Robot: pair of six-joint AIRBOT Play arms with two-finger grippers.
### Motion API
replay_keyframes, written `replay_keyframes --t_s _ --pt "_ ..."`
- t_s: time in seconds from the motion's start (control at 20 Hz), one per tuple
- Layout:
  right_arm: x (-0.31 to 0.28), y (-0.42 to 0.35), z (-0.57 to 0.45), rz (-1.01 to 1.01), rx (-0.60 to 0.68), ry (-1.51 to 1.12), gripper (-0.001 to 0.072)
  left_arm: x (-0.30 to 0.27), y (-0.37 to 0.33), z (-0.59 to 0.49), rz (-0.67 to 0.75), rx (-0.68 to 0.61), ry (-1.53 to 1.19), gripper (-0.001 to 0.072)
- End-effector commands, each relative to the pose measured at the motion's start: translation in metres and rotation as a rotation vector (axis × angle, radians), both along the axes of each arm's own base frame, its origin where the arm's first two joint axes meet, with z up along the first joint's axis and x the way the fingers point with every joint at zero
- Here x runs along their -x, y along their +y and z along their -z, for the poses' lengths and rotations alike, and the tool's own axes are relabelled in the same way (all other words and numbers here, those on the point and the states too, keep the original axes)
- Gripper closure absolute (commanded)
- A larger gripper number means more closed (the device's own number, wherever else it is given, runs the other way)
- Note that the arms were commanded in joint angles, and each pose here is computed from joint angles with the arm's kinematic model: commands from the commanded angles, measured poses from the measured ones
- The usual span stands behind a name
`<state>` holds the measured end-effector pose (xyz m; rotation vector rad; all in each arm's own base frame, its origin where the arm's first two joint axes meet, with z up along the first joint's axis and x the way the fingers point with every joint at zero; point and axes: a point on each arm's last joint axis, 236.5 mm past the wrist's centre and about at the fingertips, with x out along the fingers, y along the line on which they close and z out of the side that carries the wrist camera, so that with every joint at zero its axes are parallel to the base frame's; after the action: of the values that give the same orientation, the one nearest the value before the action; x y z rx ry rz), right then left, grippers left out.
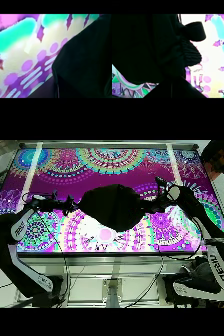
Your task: Fold the clothes and pants, and hang the long-sleeved shirts on hangers.
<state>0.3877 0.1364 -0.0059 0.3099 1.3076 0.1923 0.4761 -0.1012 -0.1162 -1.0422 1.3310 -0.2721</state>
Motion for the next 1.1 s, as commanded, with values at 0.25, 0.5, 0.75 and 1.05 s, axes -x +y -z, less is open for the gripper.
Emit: replay_keyframes --t_s 0.25,0.5,0.75,1.05 --pt "-0.01 -0.014 0.001 0.011 0.056 -0.041 0.0695 -0.055 -0.007 -0.127 0.018 0.031 -0.382 0.0705" --pt "-0.021 0.0 -0.01 0.062 -0.022 -0.084 0.0695 -0.08 -0.021 -0.284 0.121 -0.135 -0.761 0.0706" --pt "-0.025 0.0 -0.082 0.121 -0.094 -0.263 0.0695 -0.093 -0.027 -0.338 0.192 -0.466 -0.92 0.0706" --pt "0.01 -0.011 -0.126 0.099 -0.068 -0.307 0.0695 -0.104 -0.032 -0.382 0.117 -0.537 -1.044 0.0706"
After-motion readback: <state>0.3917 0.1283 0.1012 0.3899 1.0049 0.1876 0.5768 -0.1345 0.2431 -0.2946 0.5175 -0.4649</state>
